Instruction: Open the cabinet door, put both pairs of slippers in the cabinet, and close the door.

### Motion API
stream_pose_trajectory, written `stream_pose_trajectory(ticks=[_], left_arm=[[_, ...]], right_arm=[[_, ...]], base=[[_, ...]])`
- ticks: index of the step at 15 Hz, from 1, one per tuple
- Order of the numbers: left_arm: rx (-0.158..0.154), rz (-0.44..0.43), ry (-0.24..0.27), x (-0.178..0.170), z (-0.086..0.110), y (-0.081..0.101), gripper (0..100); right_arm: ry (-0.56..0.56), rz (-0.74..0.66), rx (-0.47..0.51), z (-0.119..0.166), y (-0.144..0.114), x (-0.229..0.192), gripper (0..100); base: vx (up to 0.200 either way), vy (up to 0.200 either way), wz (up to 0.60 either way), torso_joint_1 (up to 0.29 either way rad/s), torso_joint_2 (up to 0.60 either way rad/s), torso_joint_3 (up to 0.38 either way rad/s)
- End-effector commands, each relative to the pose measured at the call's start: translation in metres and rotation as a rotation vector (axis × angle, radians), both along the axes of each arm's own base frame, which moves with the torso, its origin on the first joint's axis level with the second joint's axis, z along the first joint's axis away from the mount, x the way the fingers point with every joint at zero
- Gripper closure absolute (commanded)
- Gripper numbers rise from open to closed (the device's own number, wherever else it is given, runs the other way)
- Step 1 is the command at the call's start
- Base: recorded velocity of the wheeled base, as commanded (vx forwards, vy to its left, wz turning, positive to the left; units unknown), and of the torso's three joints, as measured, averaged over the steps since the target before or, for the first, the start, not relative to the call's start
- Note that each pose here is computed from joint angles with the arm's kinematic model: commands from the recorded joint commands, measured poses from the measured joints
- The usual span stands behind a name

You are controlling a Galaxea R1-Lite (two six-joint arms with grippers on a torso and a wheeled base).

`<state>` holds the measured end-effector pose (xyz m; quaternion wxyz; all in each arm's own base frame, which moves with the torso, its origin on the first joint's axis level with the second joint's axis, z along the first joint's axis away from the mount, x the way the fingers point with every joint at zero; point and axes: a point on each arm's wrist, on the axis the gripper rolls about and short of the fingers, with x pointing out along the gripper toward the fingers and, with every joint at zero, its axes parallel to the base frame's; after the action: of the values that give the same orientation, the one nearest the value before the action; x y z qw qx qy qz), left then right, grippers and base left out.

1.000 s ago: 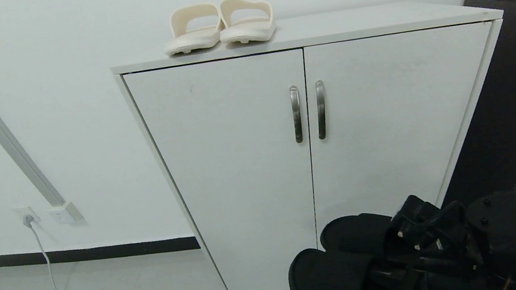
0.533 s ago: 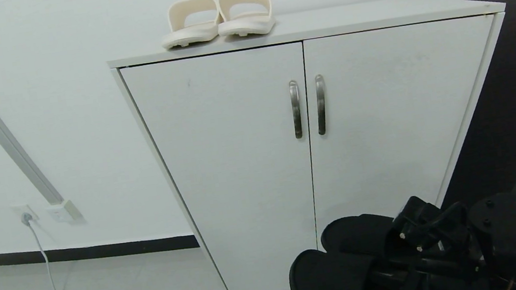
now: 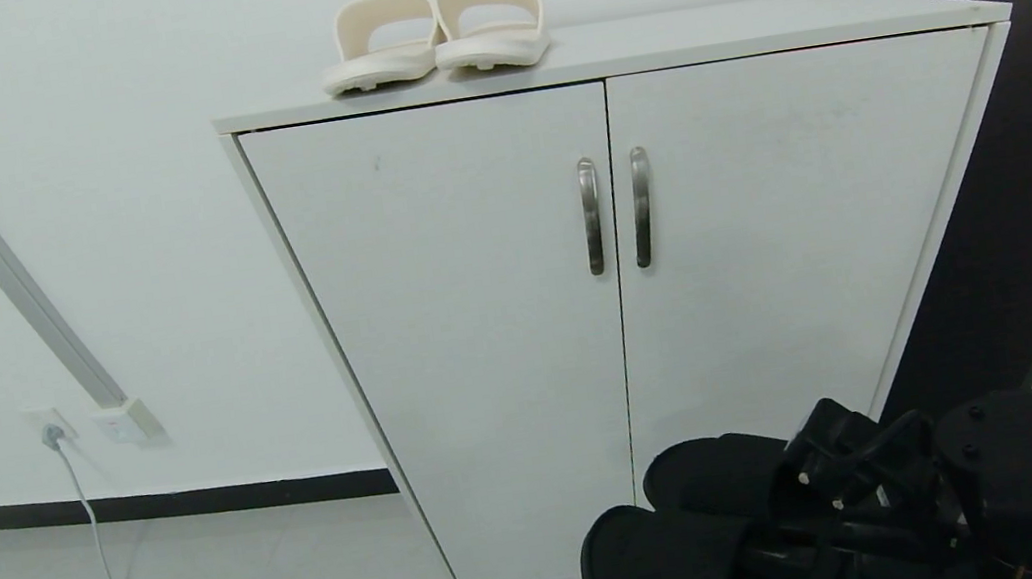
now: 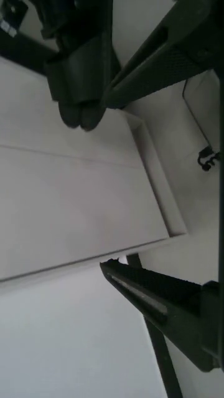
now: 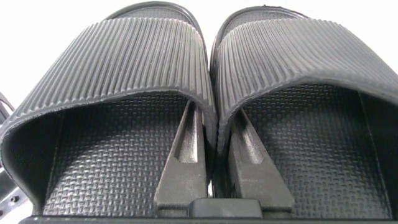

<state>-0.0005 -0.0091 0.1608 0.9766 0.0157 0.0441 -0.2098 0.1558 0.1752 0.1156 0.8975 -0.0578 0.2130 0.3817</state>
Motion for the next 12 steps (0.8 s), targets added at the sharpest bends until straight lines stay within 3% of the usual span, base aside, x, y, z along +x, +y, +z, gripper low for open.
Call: stream_pose_trajectory(ticks=[1,4,5,7,10,12], left_arm=[[-0.010,-0.086,0.097,0.033,0.018,-0.002,0],[-0.015,-0.197,0.088,0.073,0.033,-0.009,0],[-0.011,-0.236,0.064,0.082,0.040,-0.014,0],[-0.004,-0.261,0.054,0.095,0.053,-0.023,0],[-0.033,-0.303,0.082,0.130,0.082,-0.069,0],[-0.058,-0.302,0.037,0.142,0.091,-0.092,0]], right_arm=[[0.006,0.002,-0.010,-0.003,0.001,0.000,100],[0.009,0.011,-0.012,-0.004,0.001,-0.002,100],[0.006,0.012,-0.009,-0.004,0.002,-0.002,100],[0.004,0.014,-0.006,-0.004,0.002,-0.002,100],[0.004,0.015,-0.008,-0.005,0.002,-0.003,100],[0.004,0.015,-0.008,-0.005,0.002,-0.003,100]], base=[[0.000,0.000,0.00,0.000,0.00,0.000],[0.000,0.000,0.00,0.000,0.00,0.000],[0.000,0.000,0.00,0.000,0.00,0.000],[0.000,0.000,0.00,0.000,0.00,0.000],[0.000,0.000,0.00,0.000,0.00,0.000],[0.000,0.000,0.00,0.000,0.00,0.000]])
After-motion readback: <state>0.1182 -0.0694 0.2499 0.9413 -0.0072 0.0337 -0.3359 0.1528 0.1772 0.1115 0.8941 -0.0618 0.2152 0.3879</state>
